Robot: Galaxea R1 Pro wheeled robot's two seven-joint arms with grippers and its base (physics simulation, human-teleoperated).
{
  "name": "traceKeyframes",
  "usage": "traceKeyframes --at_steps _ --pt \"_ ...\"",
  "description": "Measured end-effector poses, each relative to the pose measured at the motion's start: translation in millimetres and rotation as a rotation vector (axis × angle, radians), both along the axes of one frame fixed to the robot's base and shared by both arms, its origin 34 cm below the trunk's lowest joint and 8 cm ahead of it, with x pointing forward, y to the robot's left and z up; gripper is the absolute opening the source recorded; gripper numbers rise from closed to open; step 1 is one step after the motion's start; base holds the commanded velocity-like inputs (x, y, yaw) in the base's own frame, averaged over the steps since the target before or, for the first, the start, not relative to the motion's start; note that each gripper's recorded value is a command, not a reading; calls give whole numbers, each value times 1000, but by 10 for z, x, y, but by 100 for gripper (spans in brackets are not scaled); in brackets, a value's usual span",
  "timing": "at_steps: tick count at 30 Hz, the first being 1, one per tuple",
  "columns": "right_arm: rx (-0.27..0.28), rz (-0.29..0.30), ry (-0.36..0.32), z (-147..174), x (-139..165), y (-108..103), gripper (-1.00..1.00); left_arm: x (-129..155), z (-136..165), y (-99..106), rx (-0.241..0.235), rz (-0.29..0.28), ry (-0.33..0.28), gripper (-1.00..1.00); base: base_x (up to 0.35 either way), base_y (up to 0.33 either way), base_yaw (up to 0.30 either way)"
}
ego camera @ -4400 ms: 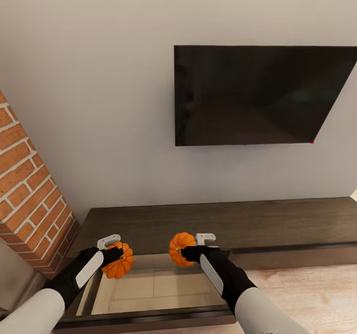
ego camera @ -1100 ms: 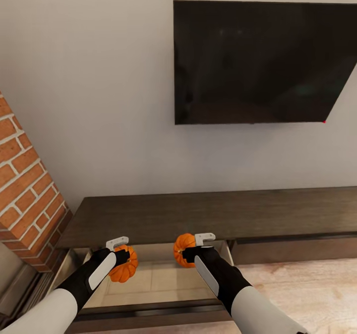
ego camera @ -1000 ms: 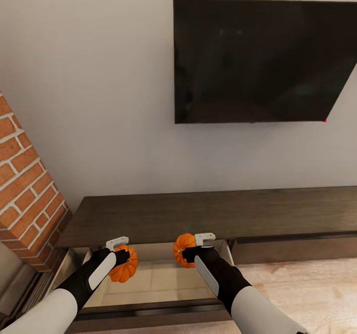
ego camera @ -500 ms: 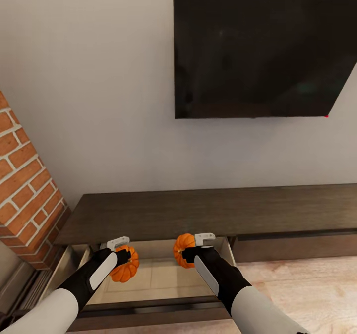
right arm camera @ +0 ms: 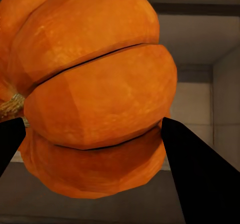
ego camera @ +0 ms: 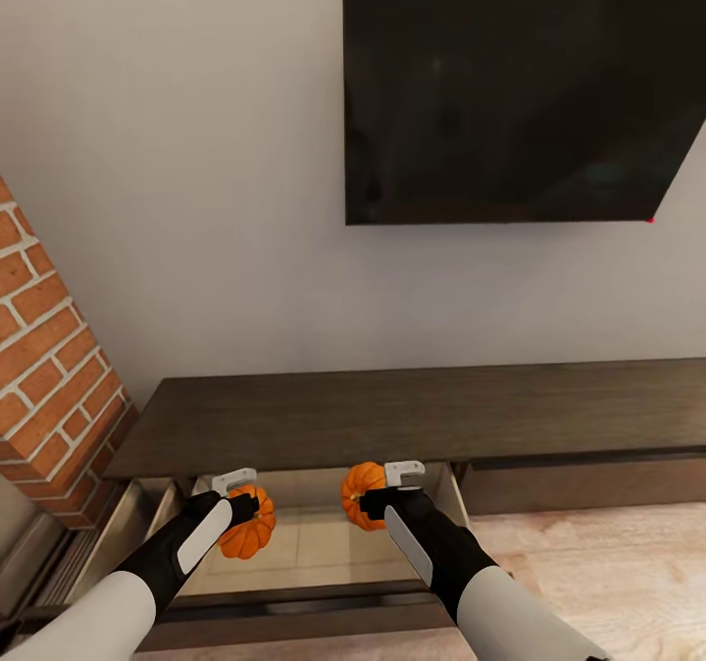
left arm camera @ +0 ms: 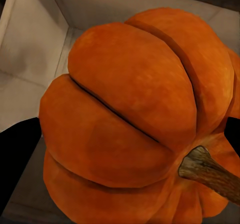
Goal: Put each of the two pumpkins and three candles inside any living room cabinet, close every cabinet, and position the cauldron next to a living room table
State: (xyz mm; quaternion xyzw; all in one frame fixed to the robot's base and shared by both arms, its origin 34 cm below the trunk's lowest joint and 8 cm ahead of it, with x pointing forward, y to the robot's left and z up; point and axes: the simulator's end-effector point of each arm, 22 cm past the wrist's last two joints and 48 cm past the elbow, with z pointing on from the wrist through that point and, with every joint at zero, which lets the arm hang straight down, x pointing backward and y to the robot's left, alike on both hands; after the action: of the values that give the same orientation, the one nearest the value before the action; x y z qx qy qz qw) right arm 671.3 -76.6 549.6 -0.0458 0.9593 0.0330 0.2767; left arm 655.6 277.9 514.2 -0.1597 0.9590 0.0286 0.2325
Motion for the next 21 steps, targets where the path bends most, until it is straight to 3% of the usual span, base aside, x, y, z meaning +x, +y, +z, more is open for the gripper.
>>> traceKeyframes --at_steps 21 --pt "8 3 0 -416 -64 18 -100 -60 -416 1 -1 1 -1 -100 0 0 0"
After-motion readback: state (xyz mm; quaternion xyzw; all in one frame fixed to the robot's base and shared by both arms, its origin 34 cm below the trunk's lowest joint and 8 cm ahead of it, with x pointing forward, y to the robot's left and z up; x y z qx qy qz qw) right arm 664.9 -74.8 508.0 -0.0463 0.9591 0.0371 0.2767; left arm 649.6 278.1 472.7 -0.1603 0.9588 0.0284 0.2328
